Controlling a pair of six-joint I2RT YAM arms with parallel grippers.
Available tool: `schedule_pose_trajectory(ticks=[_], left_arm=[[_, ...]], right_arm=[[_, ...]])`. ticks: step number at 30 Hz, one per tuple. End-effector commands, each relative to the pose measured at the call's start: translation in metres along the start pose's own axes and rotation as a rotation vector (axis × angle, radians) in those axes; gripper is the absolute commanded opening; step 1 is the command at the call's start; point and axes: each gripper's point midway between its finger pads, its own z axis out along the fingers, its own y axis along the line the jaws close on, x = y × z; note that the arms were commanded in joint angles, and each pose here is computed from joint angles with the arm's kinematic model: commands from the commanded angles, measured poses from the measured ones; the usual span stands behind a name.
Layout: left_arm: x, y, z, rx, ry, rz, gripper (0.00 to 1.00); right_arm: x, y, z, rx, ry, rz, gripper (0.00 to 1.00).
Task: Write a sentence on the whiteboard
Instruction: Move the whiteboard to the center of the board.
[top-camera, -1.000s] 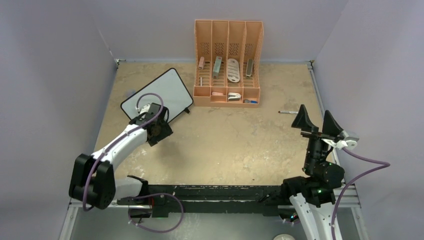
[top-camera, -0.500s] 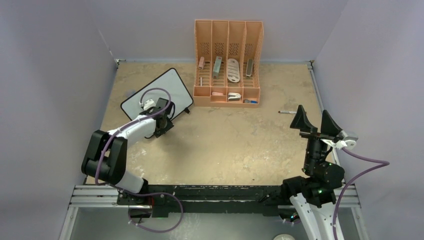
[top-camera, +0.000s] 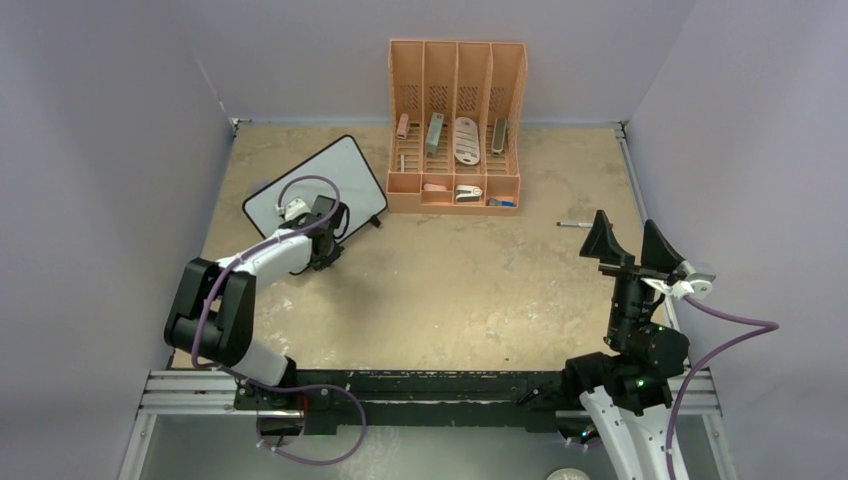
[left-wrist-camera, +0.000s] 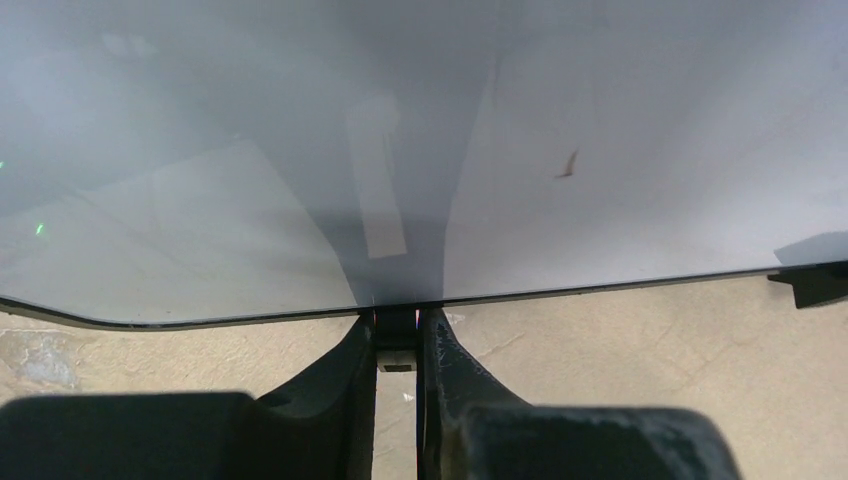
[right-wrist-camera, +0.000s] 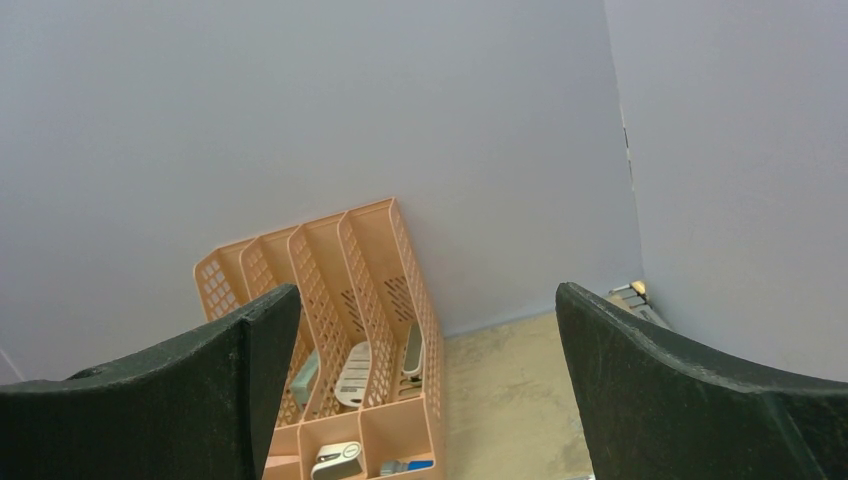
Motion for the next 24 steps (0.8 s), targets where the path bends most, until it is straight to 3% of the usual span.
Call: schedule_pose_trajectory(ticks=[1,13,24], left_arm=[[0.014,0.006,-0.018,0.045,0.044,0.026,0.0],[0.08,0.026,-0.048,0.112,0.184,0.056,0.0],[0.144,-0.02,-0.088,0.196,0.248,0.109,0.0]], right_arm=[[-0.012,0.004,0.001,-0.016,-0.04,0.014,0.99],[-0.01,0.004,0.002,-0.015,-0.037,0.011,0.99],[-0.009,0.004,0.002,-0.014,-0.032,0.009,0.99]])
